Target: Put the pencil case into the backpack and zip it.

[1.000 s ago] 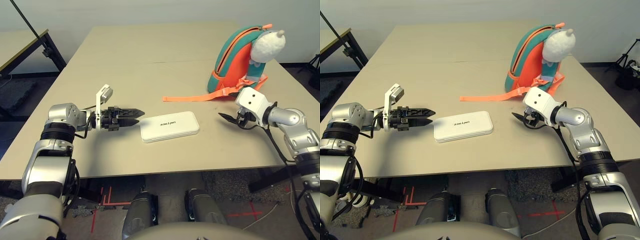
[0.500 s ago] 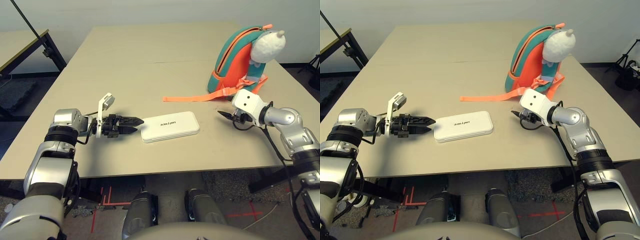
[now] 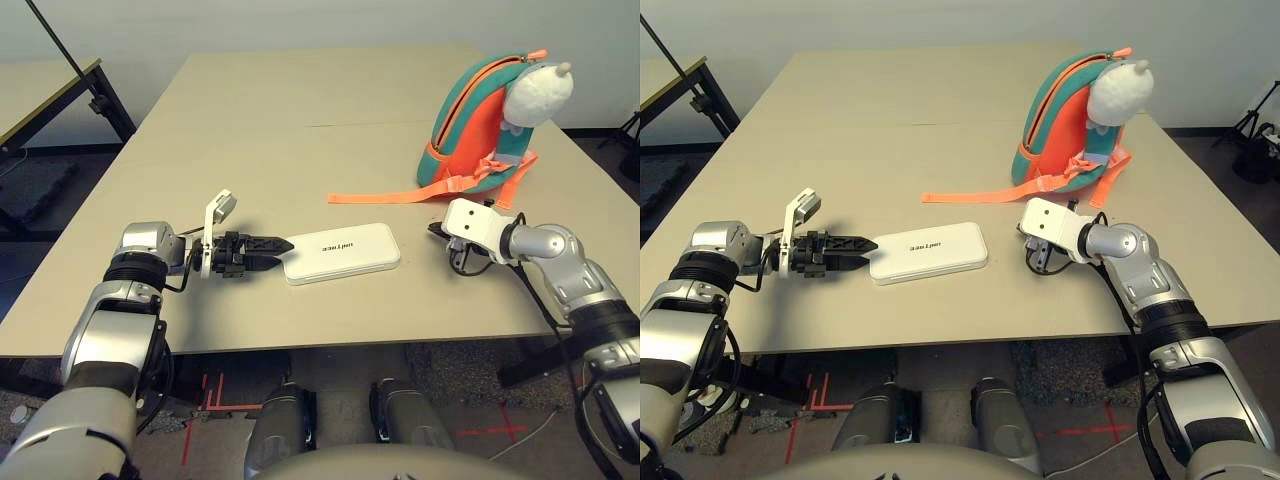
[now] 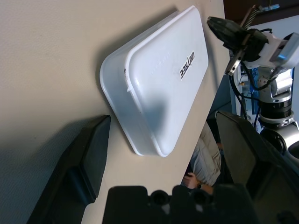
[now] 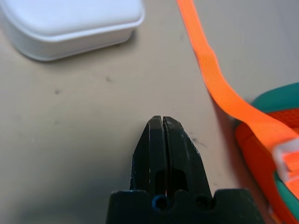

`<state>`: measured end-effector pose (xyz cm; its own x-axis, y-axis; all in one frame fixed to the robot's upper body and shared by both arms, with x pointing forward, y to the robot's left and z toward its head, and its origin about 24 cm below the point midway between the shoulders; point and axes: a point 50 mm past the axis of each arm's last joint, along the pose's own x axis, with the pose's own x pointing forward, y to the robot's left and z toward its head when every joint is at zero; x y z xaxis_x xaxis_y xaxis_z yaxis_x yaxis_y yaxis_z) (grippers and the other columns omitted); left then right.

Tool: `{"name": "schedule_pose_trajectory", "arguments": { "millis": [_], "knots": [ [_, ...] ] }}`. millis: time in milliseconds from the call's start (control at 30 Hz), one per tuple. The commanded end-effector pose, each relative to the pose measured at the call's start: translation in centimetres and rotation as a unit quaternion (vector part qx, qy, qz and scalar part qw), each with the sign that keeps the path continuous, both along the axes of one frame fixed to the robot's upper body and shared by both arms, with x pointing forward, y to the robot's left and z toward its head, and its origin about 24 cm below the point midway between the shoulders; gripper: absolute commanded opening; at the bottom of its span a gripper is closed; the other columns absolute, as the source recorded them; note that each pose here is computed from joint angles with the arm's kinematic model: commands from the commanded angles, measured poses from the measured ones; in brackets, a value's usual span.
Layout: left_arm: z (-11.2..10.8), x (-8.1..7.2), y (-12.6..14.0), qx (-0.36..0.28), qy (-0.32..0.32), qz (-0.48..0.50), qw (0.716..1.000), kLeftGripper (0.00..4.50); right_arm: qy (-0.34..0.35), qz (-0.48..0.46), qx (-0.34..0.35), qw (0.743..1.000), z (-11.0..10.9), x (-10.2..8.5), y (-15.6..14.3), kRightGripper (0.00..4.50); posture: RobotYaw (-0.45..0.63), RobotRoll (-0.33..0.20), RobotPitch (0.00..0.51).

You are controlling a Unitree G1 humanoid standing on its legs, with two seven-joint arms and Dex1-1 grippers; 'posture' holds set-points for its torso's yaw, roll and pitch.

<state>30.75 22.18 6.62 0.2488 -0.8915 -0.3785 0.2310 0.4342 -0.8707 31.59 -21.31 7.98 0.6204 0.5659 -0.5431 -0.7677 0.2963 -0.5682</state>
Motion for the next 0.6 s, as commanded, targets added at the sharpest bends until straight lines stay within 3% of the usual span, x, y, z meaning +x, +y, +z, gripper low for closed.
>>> {"name": "schedule_pose_trajectory", "arguments": {
  "millis": [33, 600],
  "knots": [
    [-0.5, 0.0, -0.2, 0.013, 0.013, -0.001, 1.000, 4.50, 0.012, 0.018, -0.016, 1.000, -0.8, 0.2, 0.7, 0.05, -0.21, 0.000, 0.015],
    [-0.3, -0.1, 0.0, 0.009, 0.011, -0.002, 1.000, 4.50, 0.017, 0.063, -0.011, 0.998, -1.5, 0.5, 3.7, 0.05, -0.20, 0.000, 0.013]
  ]
}}
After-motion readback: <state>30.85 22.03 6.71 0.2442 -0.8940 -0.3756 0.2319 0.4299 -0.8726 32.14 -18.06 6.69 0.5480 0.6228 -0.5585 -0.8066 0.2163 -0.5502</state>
